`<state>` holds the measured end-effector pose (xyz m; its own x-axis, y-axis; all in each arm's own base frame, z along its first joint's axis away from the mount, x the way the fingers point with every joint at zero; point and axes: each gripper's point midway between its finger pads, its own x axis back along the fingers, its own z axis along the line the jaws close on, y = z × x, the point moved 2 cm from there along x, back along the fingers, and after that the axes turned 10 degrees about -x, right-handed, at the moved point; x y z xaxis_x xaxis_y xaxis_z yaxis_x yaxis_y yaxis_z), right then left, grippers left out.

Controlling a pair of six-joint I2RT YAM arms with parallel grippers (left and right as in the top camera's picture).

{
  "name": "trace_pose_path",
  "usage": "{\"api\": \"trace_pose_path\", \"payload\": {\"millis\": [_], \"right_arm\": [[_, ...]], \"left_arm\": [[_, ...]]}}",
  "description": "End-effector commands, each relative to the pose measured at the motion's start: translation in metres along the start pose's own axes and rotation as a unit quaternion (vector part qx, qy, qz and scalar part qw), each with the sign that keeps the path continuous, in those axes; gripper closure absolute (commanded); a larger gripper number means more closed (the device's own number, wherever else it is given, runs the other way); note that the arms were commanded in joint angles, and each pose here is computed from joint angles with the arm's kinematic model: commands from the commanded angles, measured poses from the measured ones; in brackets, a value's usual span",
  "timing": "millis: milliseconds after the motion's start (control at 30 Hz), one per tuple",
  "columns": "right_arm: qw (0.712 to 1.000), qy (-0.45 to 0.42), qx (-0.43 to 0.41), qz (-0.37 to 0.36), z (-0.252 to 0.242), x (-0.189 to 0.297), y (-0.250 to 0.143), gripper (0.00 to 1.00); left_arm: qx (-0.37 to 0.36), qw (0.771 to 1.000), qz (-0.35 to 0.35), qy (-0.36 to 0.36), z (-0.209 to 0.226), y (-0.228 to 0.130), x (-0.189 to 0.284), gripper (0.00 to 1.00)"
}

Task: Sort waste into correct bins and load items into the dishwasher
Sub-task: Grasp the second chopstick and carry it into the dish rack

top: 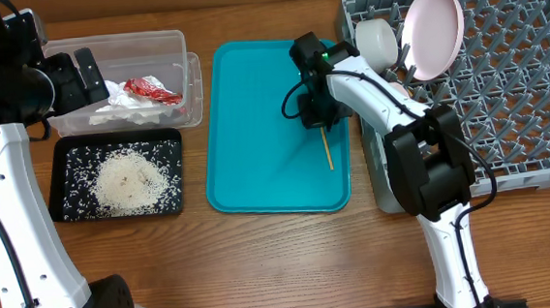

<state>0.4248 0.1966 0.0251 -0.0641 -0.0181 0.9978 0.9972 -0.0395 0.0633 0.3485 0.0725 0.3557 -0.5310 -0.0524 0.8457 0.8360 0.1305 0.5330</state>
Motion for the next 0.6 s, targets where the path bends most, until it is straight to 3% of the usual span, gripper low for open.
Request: {"api": "trace_pose_path", "payload": {"millis": [0, 200, 367, 567], "right_arm": [[0.999, 0.005, 0.013, 0.044, 0.01, -0.021, -0.023, 0.96], [0.998, 0.051, 0.035, 0.028, 0.028, 0.039, -0.009, 0.96], [0.995, 0.071, 0.056, -0.044, 0.03, 0.142, 0.005, 0.96], [0.989, 0.048, 0.038, -0.134, -0.008, 0.248, -0.004, 0.96]], "left_arm": [[-0.001, 1.0, 0.001, 0.003, 0.001, 0.001, -0.002, 0.0], [-0.001, 1.0, 0.001, 0.003, 0.001, 0.001, -0.002, 0.0], [-0.001, 1.0, 0.001, 0.003, 0.001, 0.001, -0.002, 0.0], [-0.001, 1.0, 0.001, 0.003, 0.001, 0.001, -0.002, 0.0]]}}
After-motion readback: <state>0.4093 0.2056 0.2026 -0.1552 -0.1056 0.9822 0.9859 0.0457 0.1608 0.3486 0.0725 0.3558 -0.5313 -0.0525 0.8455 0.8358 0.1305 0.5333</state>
